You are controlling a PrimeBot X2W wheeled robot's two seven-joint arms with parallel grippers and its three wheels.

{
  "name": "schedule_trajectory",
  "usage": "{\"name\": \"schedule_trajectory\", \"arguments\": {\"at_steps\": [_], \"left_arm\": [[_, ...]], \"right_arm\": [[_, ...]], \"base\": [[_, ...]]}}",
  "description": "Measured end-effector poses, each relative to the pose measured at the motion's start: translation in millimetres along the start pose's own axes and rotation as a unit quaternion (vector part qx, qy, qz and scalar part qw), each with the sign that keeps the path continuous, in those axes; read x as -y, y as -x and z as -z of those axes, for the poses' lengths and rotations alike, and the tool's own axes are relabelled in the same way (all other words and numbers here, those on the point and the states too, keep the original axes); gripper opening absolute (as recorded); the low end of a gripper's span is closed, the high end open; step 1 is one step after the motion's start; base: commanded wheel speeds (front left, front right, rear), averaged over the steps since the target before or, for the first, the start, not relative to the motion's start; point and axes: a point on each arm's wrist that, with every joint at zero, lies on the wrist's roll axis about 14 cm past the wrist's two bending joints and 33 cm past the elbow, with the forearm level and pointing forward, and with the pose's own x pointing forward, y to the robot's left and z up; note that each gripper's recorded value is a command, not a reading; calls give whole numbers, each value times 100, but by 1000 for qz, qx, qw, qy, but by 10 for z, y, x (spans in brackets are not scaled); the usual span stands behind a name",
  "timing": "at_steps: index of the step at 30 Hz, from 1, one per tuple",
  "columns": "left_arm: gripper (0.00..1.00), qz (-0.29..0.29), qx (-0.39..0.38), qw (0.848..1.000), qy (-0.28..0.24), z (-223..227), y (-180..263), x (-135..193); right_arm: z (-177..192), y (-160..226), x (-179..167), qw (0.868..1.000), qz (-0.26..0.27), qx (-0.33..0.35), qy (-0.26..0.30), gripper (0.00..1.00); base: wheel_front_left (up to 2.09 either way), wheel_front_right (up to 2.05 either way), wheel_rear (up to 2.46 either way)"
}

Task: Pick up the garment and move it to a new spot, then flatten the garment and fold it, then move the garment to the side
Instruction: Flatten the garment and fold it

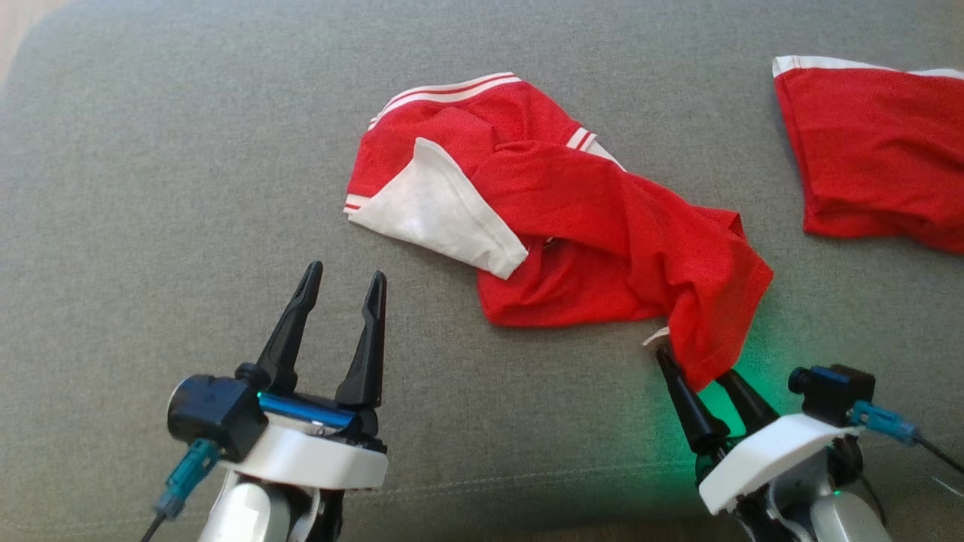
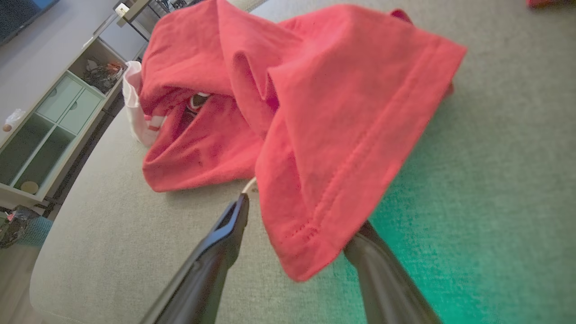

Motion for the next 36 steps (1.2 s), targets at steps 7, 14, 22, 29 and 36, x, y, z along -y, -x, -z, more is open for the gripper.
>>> {"name": "schedule_trajectory", "arguments": {"at_steps": [7, 14, 22, 29, 36], "left_arm": [[100, -1, -3, 1000, 1, 29, -21, -16], [100, 3, -4, 1000, -6, 32, -22, -14], [100, 16, -7, 1000, -14, 58, -59, 31], [100, 32, -9, 999, -16, 85, -84, 108], [100, 31, -7, 999, -28, 62, -83, 90]], "right_arm": [[121, -4, -3, 1000, 0, -11, -17, 100], [54, 35, 9, 998, 2, 15, -60, 84], [34, 198, 86, 992, 16, 36, -118, 86], [5, 222, 111, 986, 21, 51, -159, 74], [67, 123, 92, 979, 22, 53, -198, 23]], "base": [[0, 0, 0], [0, 0, 0], [0, 0, 0], [0, 0, 0], [0, 0, 0]]}}
